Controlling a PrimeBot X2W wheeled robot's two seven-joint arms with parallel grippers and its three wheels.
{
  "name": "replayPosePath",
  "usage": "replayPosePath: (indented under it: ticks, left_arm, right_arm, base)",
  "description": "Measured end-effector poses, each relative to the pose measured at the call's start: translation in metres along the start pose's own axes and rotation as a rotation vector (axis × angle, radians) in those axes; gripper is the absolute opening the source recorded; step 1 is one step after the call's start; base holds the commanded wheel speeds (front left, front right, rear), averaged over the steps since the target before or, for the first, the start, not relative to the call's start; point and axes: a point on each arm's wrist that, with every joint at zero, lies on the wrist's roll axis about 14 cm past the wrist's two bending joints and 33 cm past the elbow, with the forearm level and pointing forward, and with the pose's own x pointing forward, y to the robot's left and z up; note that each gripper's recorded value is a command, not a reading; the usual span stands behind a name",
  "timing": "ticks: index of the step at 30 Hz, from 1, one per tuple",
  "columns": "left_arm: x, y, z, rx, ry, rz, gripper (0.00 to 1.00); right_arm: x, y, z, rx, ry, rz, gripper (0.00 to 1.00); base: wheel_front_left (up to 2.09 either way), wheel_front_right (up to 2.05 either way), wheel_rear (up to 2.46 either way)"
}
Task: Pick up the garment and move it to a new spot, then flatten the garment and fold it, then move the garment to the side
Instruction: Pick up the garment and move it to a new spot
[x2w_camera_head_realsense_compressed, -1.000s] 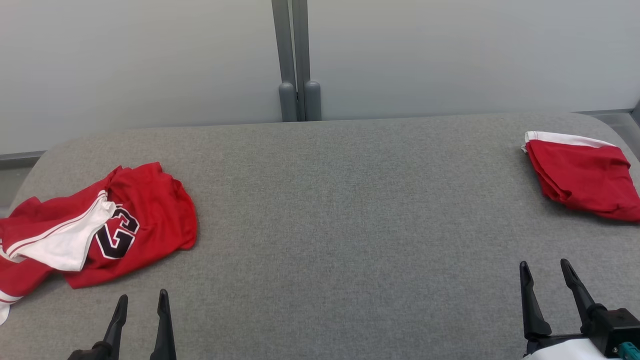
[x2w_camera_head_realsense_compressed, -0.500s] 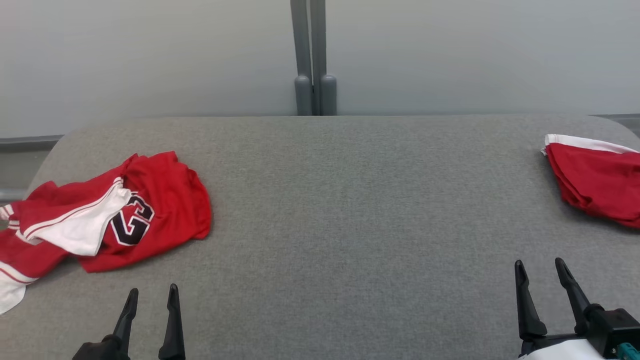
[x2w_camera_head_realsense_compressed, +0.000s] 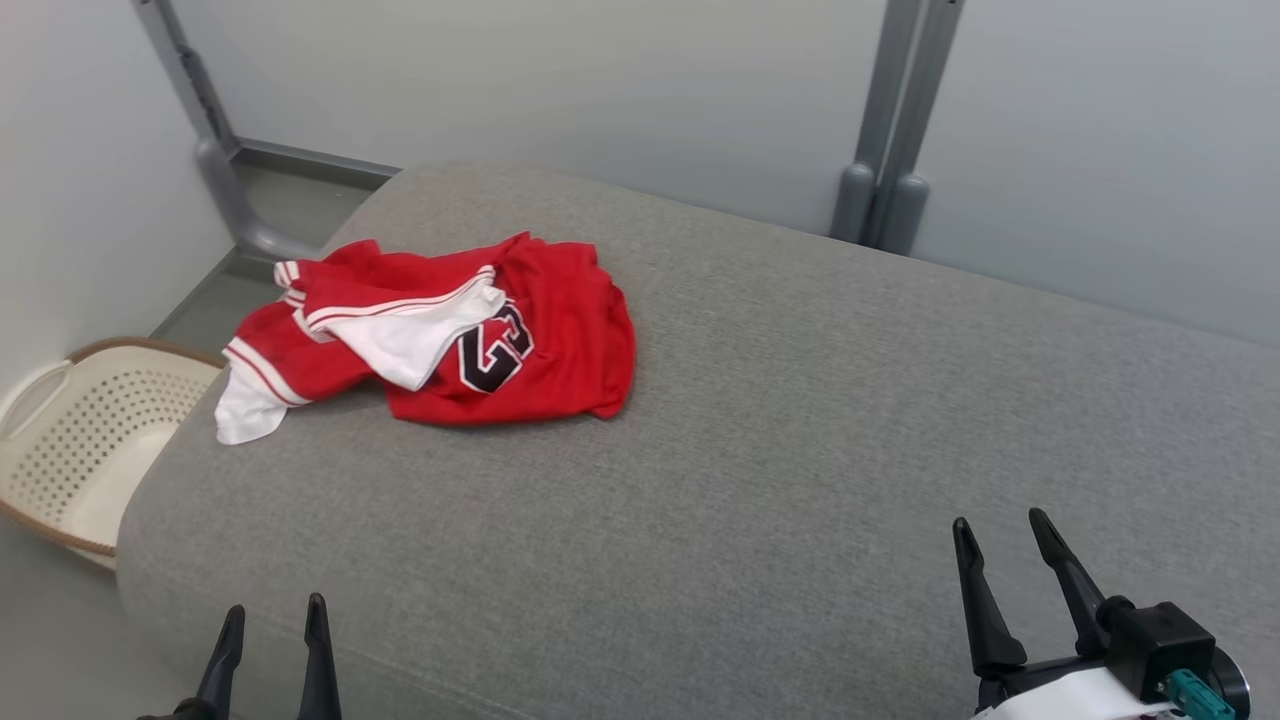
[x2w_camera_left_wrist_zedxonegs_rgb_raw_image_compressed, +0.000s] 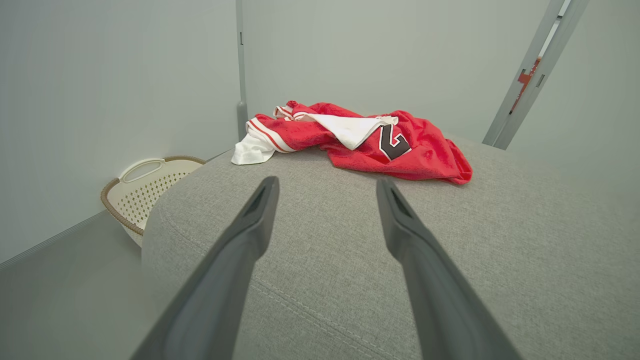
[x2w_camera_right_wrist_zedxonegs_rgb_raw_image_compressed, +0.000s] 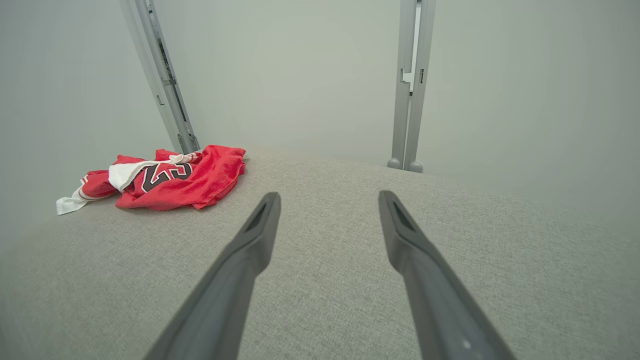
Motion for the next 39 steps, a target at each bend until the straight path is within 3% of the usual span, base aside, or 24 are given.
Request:
replayPosePath:
  ticks: [7, 14, 21, 30, 39]
  left_arm:
    - [0.001, 0.006, 0.006, -0.001, -0.013, 0.01, 1.0]
    - [0.066, -0.017, 0.017, 0.039, 0.019, -0.12, 1.0]
    - [0.145, -0.04, 0.006, 0.071, 0.187, -0.212, 1.0]
    - [0.22, -0.062, -0.066, 0.134, 0.453, -0.247, 1.0]
    - [0.239, -0.06, -0.146, 0.164, 0.642, -0.202, 1.0]
  right_arm:
    - [0.012, 0.017, -0.012, 0.008, 0.032, 0.064, 1.0]
    - [0.047, 0.015, -0.003, -0.056, -0.023, 0.09, 1.0]
    - [0.077, -0.011, -0.015, -0.066, -0.032, 0.063, 1.0]
    - [0.084, -0.061, -0.063, -0.04, 0.052, -0.037, 1.0]
    - [0.05, -0.11, -0.098, -0.045, 0.163, -0.181, 1.0]
  base:
    - [0.0, 0.0, 0.0]
    - [0.0, 0.0, 0.0]
    - [0.0, 0.0, 0.0]
    - [0.0, 0.0, 0.0]
    - [0.0, 0.0, 0.0]
